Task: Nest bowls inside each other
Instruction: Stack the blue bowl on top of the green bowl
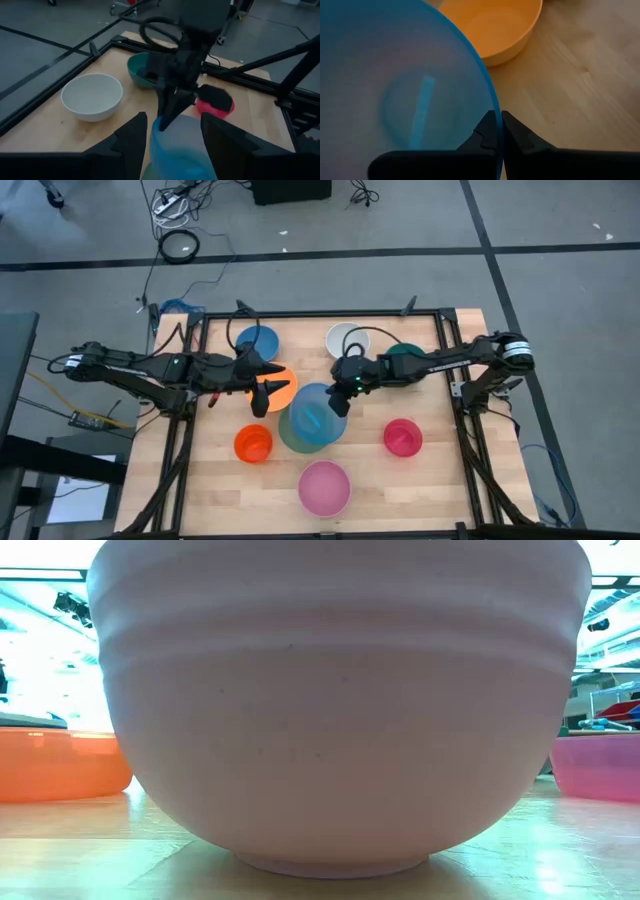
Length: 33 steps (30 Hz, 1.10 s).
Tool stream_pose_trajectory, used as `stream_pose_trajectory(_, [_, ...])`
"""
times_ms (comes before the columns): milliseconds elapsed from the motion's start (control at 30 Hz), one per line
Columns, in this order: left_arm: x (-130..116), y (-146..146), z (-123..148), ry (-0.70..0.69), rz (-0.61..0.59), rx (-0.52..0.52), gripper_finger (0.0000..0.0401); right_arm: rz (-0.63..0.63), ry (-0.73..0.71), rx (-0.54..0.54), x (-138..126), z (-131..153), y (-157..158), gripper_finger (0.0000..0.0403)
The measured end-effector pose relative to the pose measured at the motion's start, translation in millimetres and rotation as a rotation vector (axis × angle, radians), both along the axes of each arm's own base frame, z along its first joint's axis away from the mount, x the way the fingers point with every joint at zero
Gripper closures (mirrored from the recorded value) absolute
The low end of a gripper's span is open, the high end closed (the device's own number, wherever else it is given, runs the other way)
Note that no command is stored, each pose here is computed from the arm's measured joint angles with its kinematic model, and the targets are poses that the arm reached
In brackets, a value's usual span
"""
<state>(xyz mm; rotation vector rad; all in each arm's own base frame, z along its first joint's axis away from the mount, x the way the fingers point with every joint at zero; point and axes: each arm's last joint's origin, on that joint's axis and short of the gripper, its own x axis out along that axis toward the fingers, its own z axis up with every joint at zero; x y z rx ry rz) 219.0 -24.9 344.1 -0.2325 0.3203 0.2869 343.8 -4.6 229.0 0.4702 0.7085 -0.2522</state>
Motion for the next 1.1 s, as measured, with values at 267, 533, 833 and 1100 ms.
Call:
stream_pose_trajectory(267, [-1, -2, -1, 0.013, -0.006, -0.002, 0.0206, 0.03, 0.11, -0.027, 25, -15, 0, 0.0402])
stream_pose_trajectory(533, [-1, -2, -2, 0.018, -0.007, -0.002, 0.0206, 0.055, 0.092, -0.043, 27, -9, 3, 0.0338])
stream_pose_trajectory(833, [-2, -2, -4, 0.039, -0.004, -0.002, 0.0206, 0.029, 0.186, -0.012, 14, -6, 5, 0.0236])
stream_pose_trajectory(1100, [-2, -1, -5, 0.051, 0.0, 0.001, 0.0206, 0.021, 0.168, -0.055, 10, 3, 7, 0.0214])
